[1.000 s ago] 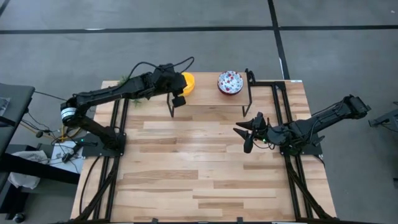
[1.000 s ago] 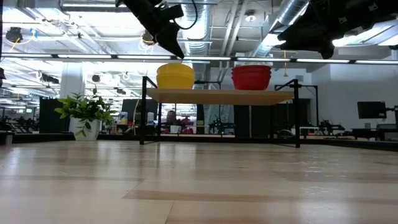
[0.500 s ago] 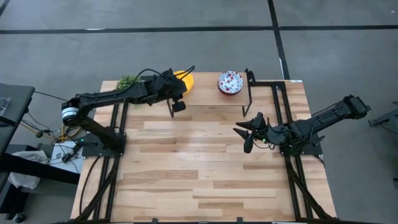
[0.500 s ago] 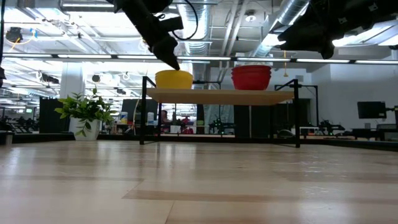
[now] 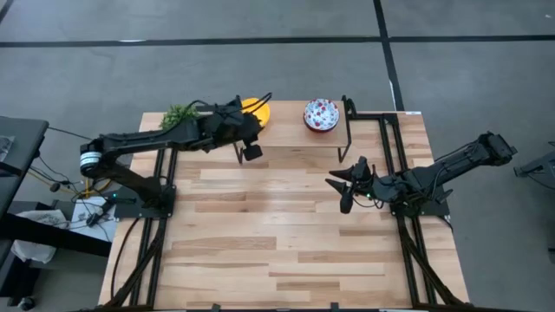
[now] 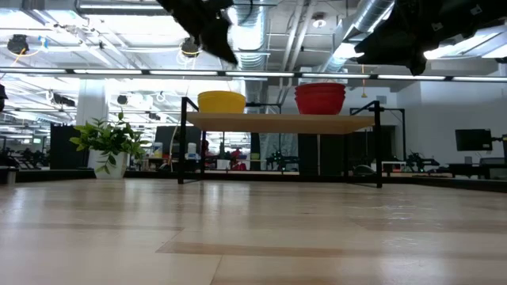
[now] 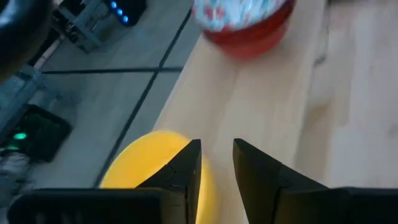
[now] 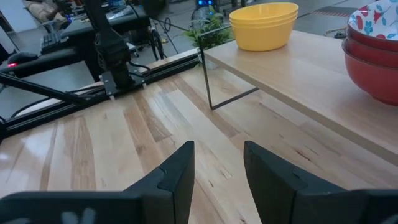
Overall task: Pick & Place Mini bowls
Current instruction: Return to Home Position
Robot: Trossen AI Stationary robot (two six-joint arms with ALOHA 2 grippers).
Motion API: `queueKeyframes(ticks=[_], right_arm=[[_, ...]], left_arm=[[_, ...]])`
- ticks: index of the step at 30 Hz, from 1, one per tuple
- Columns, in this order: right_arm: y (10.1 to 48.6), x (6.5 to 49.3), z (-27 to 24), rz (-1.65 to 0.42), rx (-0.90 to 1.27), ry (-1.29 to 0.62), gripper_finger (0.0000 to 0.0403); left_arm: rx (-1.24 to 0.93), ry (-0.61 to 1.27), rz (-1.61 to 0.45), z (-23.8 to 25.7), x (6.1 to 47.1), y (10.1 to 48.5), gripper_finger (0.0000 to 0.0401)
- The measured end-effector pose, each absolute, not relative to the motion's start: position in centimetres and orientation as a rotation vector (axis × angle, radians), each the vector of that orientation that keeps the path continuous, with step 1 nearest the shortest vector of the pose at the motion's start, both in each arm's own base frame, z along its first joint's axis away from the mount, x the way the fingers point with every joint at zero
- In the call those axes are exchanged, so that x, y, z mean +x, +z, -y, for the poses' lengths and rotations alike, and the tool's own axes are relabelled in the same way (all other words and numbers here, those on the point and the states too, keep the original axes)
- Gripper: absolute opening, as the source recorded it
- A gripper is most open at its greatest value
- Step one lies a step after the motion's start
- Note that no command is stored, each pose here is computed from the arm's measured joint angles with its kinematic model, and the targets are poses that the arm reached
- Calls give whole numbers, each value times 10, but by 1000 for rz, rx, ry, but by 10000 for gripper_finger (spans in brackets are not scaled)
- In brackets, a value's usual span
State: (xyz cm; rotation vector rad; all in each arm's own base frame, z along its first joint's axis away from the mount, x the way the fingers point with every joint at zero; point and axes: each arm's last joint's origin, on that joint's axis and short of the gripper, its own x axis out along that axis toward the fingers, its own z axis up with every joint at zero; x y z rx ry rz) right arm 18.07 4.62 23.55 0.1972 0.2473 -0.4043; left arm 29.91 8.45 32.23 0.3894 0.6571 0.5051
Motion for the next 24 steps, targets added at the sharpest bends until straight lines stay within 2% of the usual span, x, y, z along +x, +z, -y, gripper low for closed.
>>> queueKeyframes(ticks=[3,7,13,19,24], right_arm=[[235,180,-45,-255,183,-412,129],[240,178,-46,-217,232,-400,129],[255,163,-49,-172,184,-259,129],[273,142,-41,-78,177,-220,129],[277,120,-32,-74,174,-215,129]], left_arm=[[276,433,-550,-67,291,338,92],[121,233,-398,-43,271,365,92],[70,111,-226,-13,232,398,92],[-4,39,-42,5,205,389,92],[-102,25,-22,8,190,360,92]])
